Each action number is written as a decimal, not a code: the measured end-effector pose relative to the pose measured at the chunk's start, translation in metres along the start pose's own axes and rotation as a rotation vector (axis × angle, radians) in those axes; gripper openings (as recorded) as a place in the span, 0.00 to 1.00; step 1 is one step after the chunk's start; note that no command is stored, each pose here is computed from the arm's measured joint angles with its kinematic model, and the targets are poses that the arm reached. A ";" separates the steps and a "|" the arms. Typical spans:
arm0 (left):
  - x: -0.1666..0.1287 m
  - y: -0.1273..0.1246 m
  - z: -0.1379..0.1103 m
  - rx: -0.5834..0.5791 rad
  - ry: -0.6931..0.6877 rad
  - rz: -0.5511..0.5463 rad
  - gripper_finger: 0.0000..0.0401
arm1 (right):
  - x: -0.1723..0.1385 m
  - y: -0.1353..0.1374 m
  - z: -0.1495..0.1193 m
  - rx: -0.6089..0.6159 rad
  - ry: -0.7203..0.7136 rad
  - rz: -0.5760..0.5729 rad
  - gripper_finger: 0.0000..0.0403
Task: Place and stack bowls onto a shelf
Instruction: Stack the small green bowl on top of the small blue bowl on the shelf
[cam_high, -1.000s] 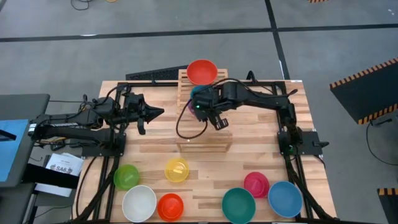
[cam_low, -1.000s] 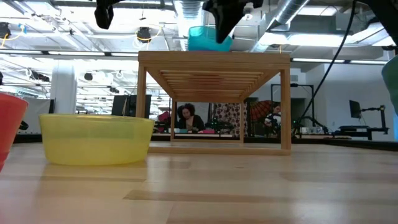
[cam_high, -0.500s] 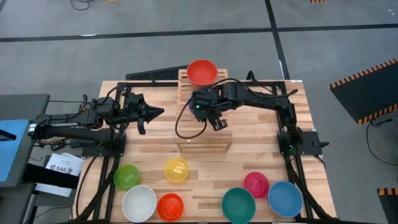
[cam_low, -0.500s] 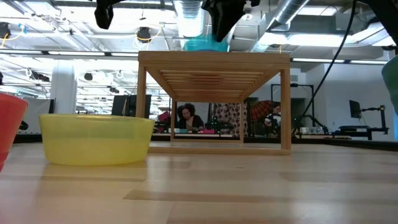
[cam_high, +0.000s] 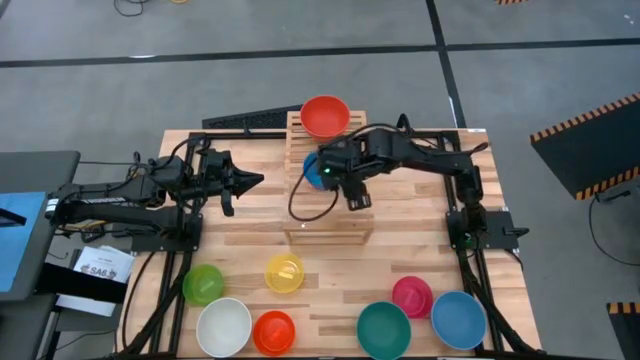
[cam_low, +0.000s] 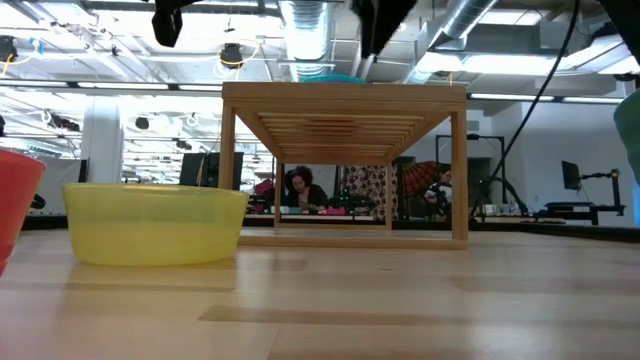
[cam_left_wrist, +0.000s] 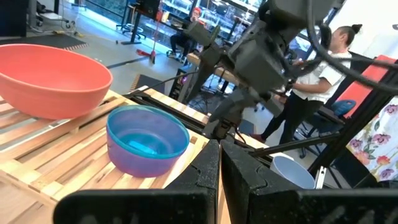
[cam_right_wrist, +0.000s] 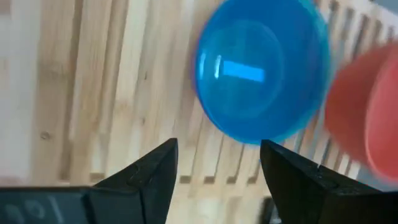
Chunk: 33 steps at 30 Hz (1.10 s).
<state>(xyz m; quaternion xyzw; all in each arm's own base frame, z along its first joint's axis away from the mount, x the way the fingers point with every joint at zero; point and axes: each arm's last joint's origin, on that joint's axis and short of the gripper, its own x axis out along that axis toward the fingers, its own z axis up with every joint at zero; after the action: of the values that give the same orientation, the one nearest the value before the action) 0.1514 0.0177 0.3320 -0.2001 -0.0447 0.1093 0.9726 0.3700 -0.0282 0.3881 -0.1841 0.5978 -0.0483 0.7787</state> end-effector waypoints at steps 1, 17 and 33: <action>0.000 0.000 0.000 0.000 0.001 0.001 0.00 | -0.006 -0.001 -0.002 0.058 -0.027 0.012 0.63; 0.000 0.001 -0.002 0.012 0.023 0.012 0.00 | -0.044 0.063 -0.122 0.547 -0.195 0.111 0.63; 0.000 0.001 -0.004 0.123 0.061 -0.012 0.00 | 0.022 0.124 -0.147 0.881 -0.556 0.270 0.63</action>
<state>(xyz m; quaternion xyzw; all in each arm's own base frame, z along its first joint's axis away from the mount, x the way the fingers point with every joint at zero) 0.1514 0.0167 0.3276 -0.1431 -0.0093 0.0996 0.9846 0.2184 0.0464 0.2938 0.2328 0.3107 -0.1433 0.9104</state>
